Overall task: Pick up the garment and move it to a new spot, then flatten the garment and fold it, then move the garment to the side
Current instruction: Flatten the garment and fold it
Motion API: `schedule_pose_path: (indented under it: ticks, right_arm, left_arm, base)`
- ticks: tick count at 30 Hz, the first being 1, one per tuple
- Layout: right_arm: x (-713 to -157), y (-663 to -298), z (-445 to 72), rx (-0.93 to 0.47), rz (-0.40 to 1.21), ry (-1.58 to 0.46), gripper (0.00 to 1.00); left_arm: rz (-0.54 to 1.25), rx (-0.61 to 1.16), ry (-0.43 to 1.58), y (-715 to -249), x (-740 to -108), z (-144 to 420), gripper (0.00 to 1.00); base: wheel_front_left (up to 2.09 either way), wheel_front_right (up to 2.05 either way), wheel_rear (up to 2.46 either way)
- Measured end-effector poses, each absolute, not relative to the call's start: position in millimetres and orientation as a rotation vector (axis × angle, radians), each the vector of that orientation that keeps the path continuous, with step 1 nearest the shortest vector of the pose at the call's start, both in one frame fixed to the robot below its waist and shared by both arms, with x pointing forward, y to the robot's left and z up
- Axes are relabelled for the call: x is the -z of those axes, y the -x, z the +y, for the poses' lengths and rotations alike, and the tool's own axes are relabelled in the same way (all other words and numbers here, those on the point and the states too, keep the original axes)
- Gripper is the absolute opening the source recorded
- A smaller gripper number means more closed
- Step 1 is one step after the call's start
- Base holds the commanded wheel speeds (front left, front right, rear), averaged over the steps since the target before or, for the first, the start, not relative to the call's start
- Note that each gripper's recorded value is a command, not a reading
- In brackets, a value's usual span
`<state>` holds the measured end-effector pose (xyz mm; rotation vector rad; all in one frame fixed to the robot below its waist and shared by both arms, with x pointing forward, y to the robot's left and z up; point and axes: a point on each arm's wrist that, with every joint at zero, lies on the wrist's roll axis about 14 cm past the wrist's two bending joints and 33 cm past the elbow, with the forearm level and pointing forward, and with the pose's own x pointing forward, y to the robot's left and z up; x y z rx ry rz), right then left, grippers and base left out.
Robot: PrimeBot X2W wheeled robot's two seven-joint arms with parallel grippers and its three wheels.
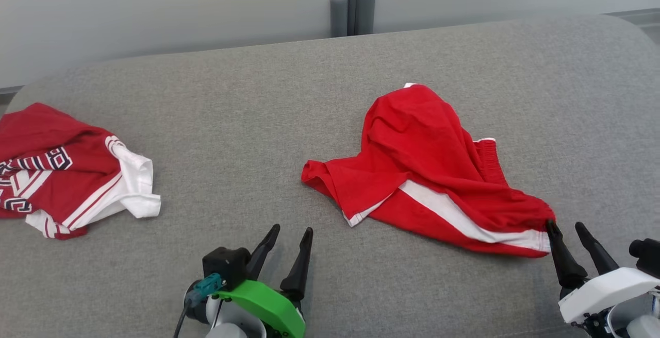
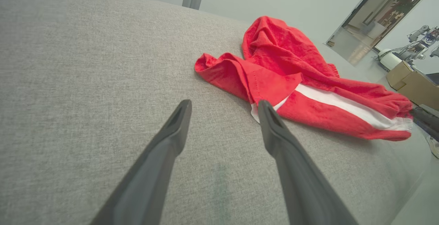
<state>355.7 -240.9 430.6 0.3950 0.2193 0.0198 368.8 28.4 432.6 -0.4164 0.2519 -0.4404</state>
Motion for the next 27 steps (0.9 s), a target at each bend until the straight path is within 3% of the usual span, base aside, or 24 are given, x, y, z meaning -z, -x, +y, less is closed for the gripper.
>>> schedule_pose_path:
  ticks: [11,27]
  right_arm:
    - [-439.2,-342.1,-256.1,0.066,0.156,-0.366,1.00]
    - [-430.0,-331.2,-275.7,0.164,0.173,-0.365,1.00]
  left_arm:
    - [0.302,0.616,0.384,-379.4,-427.4,-26.0,1.00]
    - [0.434,0.676,0.387,-381.4,-387.1,-52.8,1.00]
  base:
    - [0.00,0.00,0.00]
    - [0.00,0.00,0.00]
